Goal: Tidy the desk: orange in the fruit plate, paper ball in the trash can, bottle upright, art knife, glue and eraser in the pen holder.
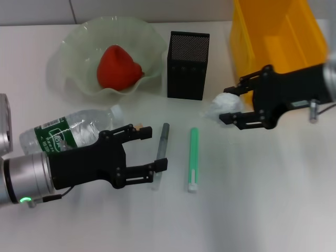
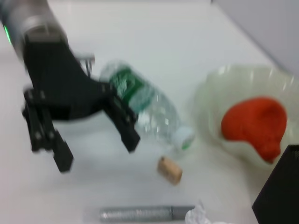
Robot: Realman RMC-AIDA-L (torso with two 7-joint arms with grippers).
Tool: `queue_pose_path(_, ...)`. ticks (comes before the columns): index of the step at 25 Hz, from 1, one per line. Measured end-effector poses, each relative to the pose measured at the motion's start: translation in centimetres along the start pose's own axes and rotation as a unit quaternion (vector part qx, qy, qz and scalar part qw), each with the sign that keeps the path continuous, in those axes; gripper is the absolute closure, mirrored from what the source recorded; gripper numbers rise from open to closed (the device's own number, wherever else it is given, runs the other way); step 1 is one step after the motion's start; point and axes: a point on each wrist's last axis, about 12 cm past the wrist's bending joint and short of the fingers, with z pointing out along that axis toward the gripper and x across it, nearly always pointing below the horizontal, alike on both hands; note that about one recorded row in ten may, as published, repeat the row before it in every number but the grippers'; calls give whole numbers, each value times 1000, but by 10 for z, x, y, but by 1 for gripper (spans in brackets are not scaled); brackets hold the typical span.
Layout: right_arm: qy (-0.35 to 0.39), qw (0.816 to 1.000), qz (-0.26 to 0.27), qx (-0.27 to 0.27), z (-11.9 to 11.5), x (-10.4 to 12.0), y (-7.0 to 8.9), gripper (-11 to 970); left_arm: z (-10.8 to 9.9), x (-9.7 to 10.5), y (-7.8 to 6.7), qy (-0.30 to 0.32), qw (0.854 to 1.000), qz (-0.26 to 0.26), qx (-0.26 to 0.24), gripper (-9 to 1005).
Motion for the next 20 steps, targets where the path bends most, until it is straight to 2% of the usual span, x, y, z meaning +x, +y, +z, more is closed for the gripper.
queue_pose_path(3, -96, 995, 30, 12, -22, 20, 10, 434, 2, 1, -3, -5, 1000, 8, 2, 212)
queue_pose_path(4, -96, 995, 30, 12, -22, 20, 10, 433, 4, 1, -4, -9, 1000, 8, 2, 212)
queue_pose_path(12, -229, 967, 98, 57, -48, 70, 23, 423, 7, 1, -5, -26, 1000, 0, -6, 214)
queue_pose_path(17, -284, 943, 127, 121, -62, 102, 27, 416, 8, 2, -7, -29, 1000, -5, -7, 215)
queue_pose_path(20, -299, 930, 135, 163, -66, 114, 24, 412, 9, 3, -8, -30, 1000, -8, -6, 216)
